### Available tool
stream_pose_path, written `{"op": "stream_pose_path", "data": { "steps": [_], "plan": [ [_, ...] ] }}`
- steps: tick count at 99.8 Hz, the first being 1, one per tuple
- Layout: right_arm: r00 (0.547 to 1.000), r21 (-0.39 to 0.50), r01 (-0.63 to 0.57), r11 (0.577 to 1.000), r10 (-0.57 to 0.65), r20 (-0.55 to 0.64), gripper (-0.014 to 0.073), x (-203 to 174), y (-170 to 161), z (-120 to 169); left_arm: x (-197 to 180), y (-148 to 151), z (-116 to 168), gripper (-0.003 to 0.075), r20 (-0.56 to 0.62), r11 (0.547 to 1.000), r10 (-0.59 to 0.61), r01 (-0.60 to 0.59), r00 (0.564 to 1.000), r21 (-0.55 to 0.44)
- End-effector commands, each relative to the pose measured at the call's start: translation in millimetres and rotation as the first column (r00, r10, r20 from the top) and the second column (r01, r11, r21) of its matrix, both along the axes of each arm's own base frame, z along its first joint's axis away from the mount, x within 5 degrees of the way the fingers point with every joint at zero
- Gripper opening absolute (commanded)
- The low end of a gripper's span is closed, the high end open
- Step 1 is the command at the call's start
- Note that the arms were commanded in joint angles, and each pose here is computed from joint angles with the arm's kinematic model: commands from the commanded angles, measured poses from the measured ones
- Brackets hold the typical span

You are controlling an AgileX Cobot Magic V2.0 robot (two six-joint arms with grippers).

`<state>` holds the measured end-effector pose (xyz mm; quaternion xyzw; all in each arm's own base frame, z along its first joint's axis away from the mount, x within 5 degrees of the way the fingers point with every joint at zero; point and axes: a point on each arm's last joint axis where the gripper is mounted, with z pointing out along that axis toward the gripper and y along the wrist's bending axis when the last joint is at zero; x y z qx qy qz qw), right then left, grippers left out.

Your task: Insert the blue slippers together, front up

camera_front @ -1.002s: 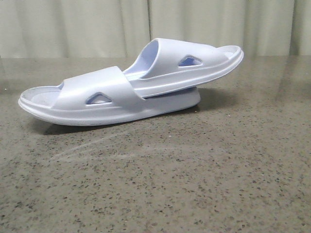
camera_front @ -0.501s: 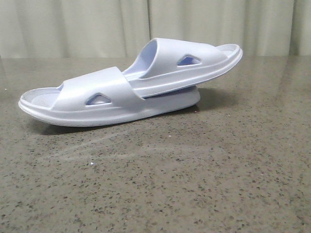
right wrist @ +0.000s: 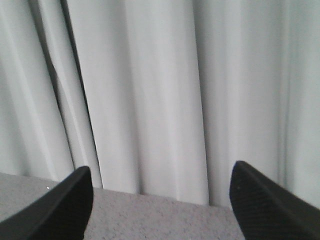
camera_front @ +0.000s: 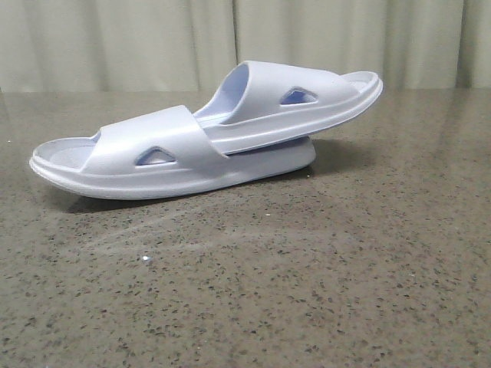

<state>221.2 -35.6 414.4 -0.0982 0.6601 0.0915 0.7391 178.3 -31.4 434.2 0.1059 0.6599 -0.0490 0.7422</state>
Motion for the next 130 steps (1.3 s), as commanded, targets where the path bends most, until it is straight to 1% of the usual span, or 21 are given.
{"op": "stream_pose_path", "data": {
  "steps": [1,11,16,24,28,37,46,52,65,79,87,95,101,121,130],
  "plan": [
    [0.991,0.009,-0.063,0.998,0.062,0.117,0.0496,-22,16,28,-16,8,5,0.0342,0.071,0.996,0.077,-0.074,0.994,-0.043],
    [0.985,0.004,-0.081,0.997,0.08,0.154,0.0496,-36,31,37,-28,16,-8,0.0342,0.087,0.987,0.152,-0.147,0.984,-0.062],
    [0.984,-0.007,-0.07,0.997,0.071,0.164,0.0496,-43,38,40,-33,21,-14,0.0342,0.095,0.98,0.19,-0.184,0.977,-0.071],
    [0.986,-0.026,-0.011,1.0,0.016,0.167,0.0496,-53,43,41,-39,25,-21,0.0342,0.106,0.971,0.231,-0.223,0.967,-0.083],
    [0.985,-0.027,0.046,0.999,-0.041,0.165,0.0496,-58,42,41,-43,27,-24,0.0342,0.109,0.969,0.241,-0.232,0.964,-0.087],
    [0.972,-0.04,0.184,0.982,-0.176,0.153,0.0496,-69,38,35,-48,27,-29,0.0342,0.107,0.969,0.239,-0.23,0.965,-0.089],
    [0.956,-0.028,0.264,0.964,-0.257,0.142,0.0496,-78,35,27,-52,27,-35,0.0342,0.092,0.969,0.229,-0.219,0.969,-0.112],
    [0.951,-0.024,0.284,0.958,-0.279,0.132,0.0496,-82,35,22,-53,26,-40,0.0342,0.067,0.972,0.205,-0.196,0.976,-0.127],
    [0.95,-0.063,0.302,0.951,-0.294,0.107,0.0496,-86,38,5,-55,22,-58,0.0342,0.011,0.978,0.157,-0.154,0.988,-0.141],
    [0.911,-0.067,0.412,0.909,-0.408,0.067,0.0495,-91,29,-13,-63,23,-76,0.0342,-0.013,0.979,0.153,-0.153,0.988,-0.136],
    [0.914,-0.066,0.403,0.913,-0.399,0.067,0.0496,-99,29,-21,-70,24,-85,0.0342,-0.011,0.979,0.153,-0.153,0.988,-0.136],
    [0.946,-0.075,0.321,0.944,-0.315,0.077,0.0496,-109,36,-32,-78,24,-94,0.0342,-0.007,0.98,0.145,-0.145,0.989,-0.137],
    [0.955,-0.063,0.289,0.955,-0.283,0.086,0.0496,-119,37,-40,-83,25,-100,0.0342,-0.002,0.98,0.142,-0.14,0.99,-0.138],
    [0.941,-0.012,0.332,0.943,-0.33,0.076,0.0496,-144,28,-74,-97,25,-122,0.0342,-0.002,0.983,0.128,-0.127,0.992,-0.136],
    [0.941,0.01,0.33,0.944,-0.33,0.071,0.0496,-153,26,-91,-98,24,-134,0.0342,-0.027,0.986,0.107,-0.11,0.994,-0.127]
  ]
}}
